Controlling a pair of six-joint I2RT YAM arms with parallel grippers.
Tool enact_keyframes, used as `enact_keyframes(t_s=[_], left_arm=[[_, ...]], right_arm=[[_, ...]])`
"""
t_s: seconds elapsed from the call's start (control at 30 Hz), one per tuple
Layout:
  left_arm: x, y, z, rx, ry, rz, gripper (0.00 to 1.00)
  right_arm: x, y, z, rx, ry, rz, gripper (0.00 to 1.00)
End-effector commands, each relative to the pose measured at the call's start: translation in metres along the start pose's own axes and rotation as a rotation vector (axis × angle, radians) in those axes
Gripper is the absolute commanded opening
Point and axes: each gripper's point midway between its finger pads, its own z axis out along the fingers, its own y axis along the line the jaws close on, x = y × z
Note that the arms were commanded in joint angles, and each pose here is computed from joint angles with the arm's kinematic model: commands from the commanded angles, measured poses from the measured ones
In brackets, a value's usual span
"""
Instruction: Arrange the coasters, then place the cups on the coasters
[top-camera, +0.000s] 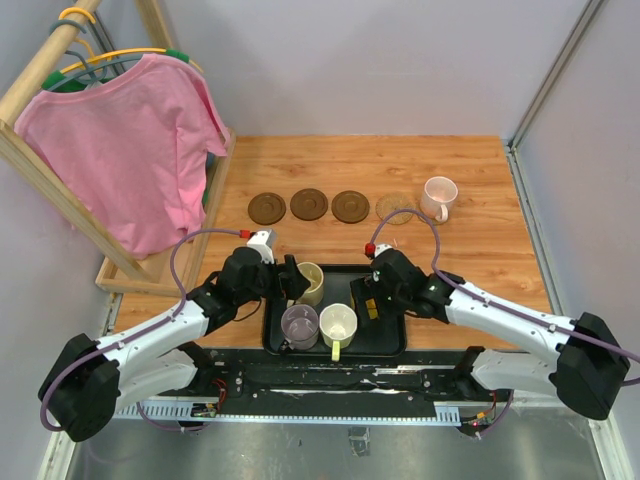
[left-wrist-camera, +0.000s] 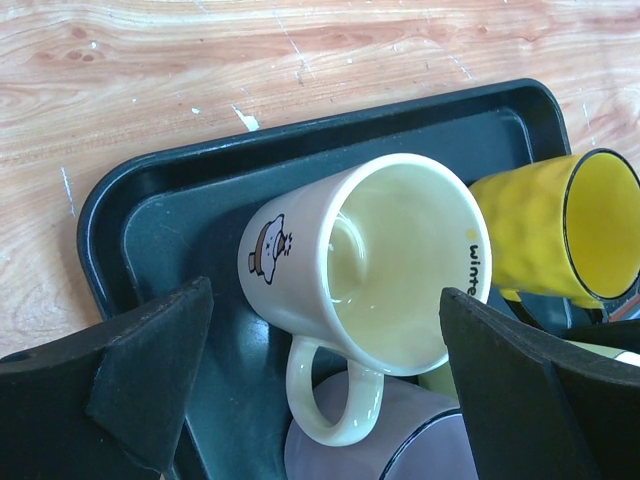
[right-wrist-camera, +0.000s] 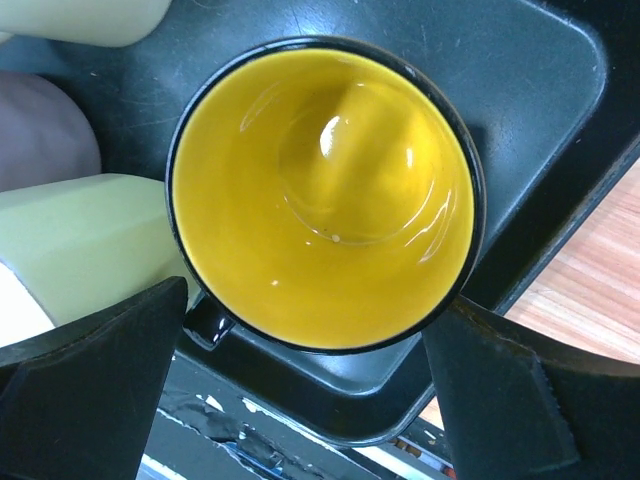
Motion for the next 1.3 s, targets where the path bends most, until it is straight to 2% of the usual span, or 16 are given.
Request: enact_keyframes(t_s=[0.0, 0.3, 0.37, 0.5, 0.7, 1.27], left_arm=[[-0.006, -0.002, 0.000, 0.009, -0.037, 0.008, 1.00], [-0.004, -0.002, 0.003, 0.010, -0.031, 0.008, 1.00], [-0.004, -0.002, 0.003, 0.010, -0.029, 0.007, 1.00], [-0.003, -0.003, 0.005, 0.014, -0.026, 0.006, 1.00], [-0.004, -0.001, 0.005, 0.006, -0.031, 0.006, 1.00], [-0.002, 0.004, 0.006, -0.014, -0.033, 0.004, 1.00]], right_arm=[[0.012, -0.018, 0.003, 0.116, 0.032, -0.012, 0.99], [0.023, -0.038, -0.008, 0.205, 0.043, -0.008, 0.99], [0.023, -0.040, -0.010, 0.215, 0.037, -0.010, 0.94], [0.021, -0.037, -0.008, 0.197, 0.025, -0.007, 0.76], [0.020, -0.029, 0.003, 0.157, 0.035, -0.019, 0.61], [0.009, -0.034, 0.013, 0.198, -0.004, -0.034, 0.48]])
